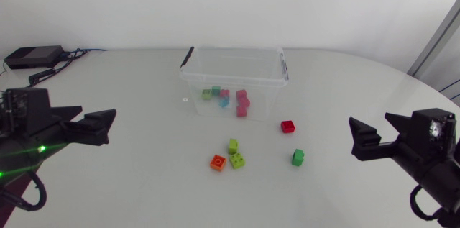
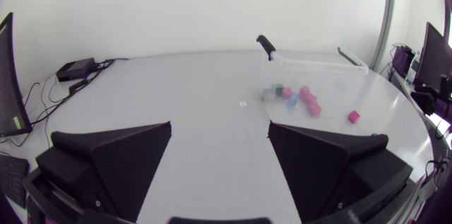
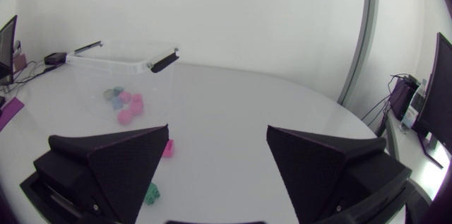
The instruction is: Pick up the duplo bricks and place them in the container
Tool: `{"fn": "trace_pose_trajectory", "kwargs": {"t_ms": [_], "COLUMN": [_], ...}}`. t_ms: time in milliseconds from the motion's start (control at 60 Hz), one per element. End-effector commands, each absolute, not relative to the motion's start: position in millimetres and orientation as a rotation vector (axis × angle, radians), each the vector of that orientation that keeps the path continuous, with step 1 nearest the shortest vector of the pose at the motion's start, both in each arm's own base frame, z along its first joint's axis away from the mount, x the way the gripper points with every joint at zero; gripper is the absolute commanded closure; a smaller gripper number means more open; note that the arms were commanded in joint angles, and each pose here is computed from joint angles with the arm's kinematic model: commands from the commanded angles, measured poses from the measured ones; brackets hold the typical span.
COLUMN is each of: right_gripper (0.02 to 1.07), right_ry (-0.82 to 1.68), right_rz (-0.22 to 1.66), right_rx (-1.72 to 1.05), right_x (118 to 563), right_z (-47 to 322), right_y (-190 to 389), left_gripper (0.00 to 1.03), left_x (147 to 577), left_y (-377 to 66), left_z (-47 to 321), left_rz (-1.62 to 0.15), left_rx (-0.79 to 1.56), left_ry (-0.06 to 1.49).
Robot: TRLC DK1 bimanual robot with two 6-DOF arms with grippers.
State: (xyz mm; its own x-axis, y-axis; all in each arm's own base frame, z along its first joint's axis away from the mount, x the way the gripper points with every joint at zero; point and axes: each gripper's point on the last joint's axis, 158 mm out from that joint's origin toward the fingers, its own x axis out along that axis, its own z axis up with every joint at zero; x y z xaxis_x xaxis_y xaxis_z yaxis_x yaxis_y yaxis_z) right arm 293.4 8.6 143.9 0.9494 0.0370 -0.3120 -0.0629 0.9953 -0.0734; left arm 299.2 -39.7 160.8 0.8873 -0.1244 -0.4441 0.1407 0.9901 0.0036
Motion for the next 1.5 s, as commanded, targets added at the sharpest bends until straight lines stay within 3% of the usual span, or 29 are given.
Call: {"fn": "trace_pose_trajectory", "kwargs": {"t_ms": [0,150,433,683,950,1150,1483], "right_gripper": [0.07,0.07,0.07,0.07,0.07,0.07,0.07], "right_ry": [0.362,0.492,0.696,0.708,0.88,0.847,0.825], "right_rz": [0.072,0.155,0.3,0.386,0.487,0.582,0.621], "right_rx": [-0.06,-0.039,0.044,-0.005,-0.192,-0.327,-0.379], "right_x": [303,307,302,299,285,278,273], "right_z": [141,120,83,86,58,56,56], "right_y": [14,29,52,64,83,91,97], "left_gripper": [0.09,0.09,0.07,0.12,0.12,0.16,0.16], "left_x": [312,327,320,311,316,307,300], "left_y": [-48,-61,-112,-172,-211,-244,-250], "left_z": [154,112,54,35,25,15,-13], "left_rz": [-0.169,-0.242,-0.525,-0.748,-0.768,-0.759,-0.639], "left_rx": [0.087,0.211,0.524,0.419,0.387,0.37,0.441], "left_ry": [0.539,0.772,0.976,1.14,1.192,1.241,1.3]}}
